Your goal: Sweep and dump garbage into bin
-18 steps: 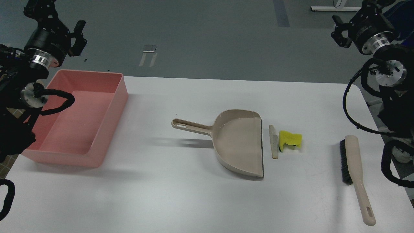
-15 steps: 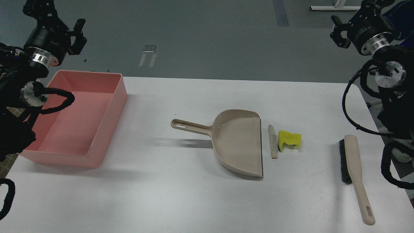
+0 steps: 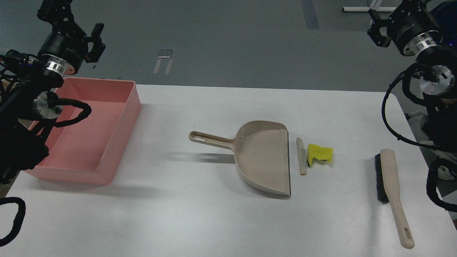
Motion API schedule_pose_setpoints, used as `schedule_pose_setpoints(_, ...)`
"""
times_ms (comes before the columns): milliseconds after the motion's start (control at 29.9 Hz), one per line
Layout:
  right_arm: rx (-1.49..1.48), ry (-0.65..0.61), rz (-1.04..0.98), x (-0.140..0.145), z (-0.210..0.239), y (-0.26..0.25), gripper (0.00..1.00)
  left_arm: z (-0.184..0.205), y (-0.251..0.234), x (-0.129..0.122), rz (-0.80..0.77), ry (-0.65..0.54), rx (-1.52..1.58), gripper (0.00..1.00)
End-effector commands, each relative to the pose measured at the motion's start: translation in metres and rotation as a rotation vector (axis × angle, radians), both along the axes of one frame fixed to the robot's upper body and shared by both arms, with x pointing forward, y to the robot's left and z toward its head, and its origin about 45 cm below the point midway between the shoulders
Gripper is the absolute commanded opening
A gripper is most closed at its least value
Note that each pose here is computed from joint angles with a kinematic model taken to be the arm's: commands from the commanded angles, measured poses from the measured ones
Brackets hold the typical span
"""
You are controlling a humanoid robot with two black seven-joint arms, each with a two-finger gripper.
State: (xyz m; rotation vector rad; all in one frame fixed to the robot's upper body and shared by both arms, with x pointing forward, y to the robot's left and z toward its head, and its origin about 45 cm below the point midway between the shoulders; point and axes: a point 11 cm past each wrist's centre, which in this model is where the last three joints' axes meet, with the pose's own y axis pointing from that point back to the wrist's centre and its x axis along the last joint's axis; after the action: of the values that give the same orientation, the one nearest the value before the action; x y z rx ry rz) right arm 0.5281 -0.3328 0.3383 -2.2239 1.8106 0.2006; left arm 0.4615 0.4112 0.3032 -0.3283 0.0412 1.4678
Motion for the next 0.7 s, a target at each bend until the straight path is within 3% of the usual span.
schedule_pose_setpoints(0, -0.010, 0.002, -0.021, -0.001, 0.001, -0.009, 1.00, -0.002, 0.002, -0.001, 0.005, 0.002, -0.003, 0.98)
schedule_pose_setpoints(435, -0.008, -0.001, -0.014, -0.002, 0.001, -0.009, 1.00, -0.009, -0.005, 0.005, 0.010, 0.006, -0.035, 0.98)
schedule_pose_setpoints(669, -0.043, -0.018, 0.001, -0.016, -0.004, -0.020, 1.00, -0.006, 0.000, 0.002, 0.004, -0.005, -0.065, 0.98)
